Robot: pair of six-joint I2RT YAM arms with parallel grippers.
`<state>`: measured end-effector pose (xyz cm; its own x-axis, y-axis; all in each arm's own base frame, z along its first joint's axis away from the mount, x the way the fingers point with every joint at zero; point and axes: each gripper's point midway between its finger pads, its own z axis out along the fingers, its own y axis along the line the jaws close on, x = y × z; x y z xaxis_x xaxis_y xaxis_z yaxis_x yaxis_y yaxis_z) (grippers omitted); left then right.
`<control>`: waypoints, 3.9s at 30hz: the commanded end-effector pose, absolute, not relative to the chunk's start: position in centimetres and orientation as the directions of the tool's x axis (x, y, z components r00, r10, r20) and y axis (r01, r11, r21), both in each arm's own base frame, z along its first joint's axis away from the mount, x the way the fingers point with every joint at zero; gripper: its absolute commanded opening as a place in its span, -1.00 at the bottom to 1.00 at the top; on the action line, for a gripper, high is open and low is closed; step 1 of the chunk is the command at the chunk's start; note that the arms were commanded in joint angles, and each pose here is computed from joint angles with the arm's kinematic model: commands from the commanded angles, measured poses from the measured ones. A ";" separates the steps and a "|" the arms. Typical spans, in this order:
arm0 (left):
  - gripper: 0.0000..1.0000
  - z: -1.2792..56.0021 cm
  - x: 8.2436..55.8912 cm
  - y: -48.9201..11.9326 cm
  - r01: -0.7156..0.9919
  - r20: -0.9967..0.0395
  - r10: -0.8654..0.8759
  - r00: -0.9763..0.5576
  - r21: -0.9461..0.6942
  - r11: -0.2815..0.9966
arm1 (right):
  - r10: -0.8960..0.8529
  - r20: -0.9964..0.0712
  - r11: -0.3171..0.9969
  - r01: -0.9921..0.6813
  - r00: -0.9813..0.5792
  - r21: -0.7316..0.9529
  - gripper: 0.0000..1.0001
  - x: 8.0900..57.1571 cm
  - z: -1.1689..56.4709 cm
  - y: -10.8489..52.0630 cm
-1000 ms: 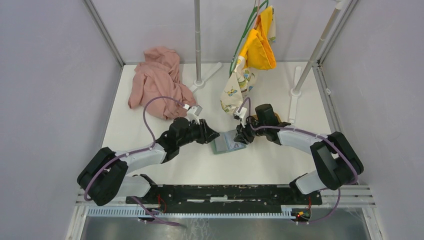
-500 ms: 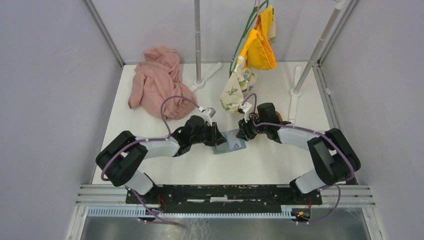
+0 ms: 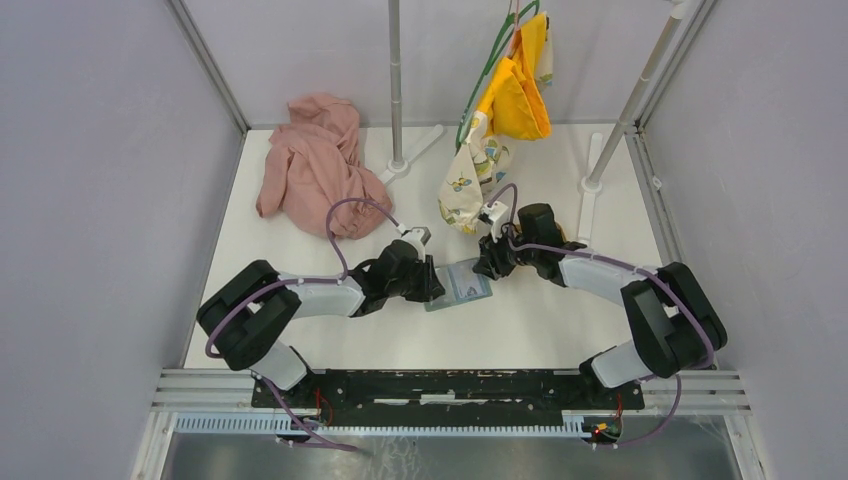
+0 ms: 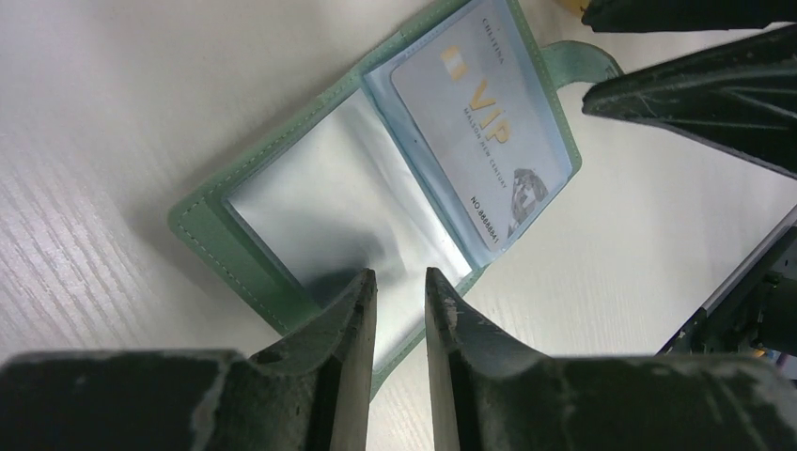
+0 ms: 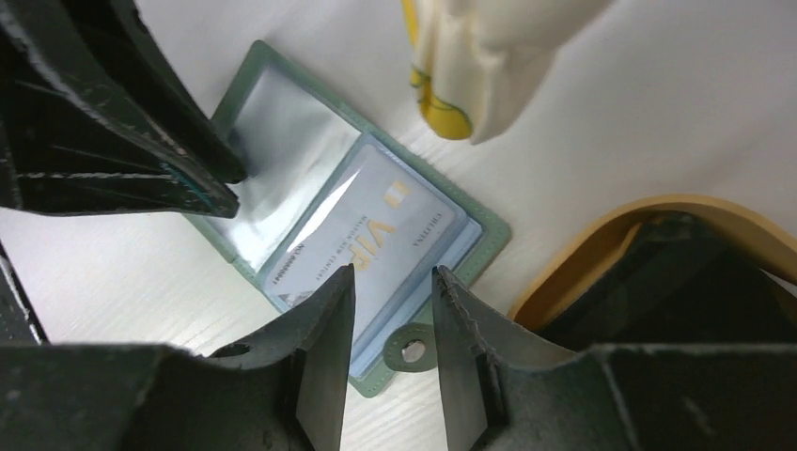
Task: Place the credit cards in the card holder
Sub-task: Insert the credit card into the card holder.
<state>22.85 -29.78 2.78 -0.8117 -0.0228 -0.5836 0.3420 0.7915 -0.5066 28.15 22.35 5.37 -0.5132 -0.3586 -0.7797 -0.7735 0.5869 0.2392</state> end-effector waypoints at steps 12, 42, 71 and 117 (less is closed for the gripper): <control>-0.36 2.5 22.8 -30.1 0.406 -0.628 0.001 -0.778 -0.502 0.764 | -0.352 -0.834 0.427 -0.866 -0.425 0.262 -0.14 26.2 8.4 26.0; -0.38 1.5 21.8 -29.7 0.385 -0.606 -0.024 -0.795 -0.536 0.751 | -0.296 -0.639 0.698 -0.617 -0.710 0.362 -0.03 27.5 2.1 23.6; -0.40 1.4 21.9 -30.3 0.388 -0.595 -0.013 -0.803 -0.540 0.747 | -0.055 -0.587 0.411 -0.554 -0.808 0.724 -0.24 25.1 7.2 26.5; -0.30 18.0 20.3 -28.2 0.638 -0.833 -0.197 -0.517 -0.528 0.560 | -0.577 -0.816 0.416 -0.872 -0.032 -0.260 0.14 31.9 14.4 19.7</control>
<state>19.87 -27.26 12.58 -0.6659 -0.1141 -0.7373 0.5030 0.6612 -0.5566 28.90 23.00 12.11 -0.1169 -0.5368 -0.8356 -0.9314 0.3512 -0.0954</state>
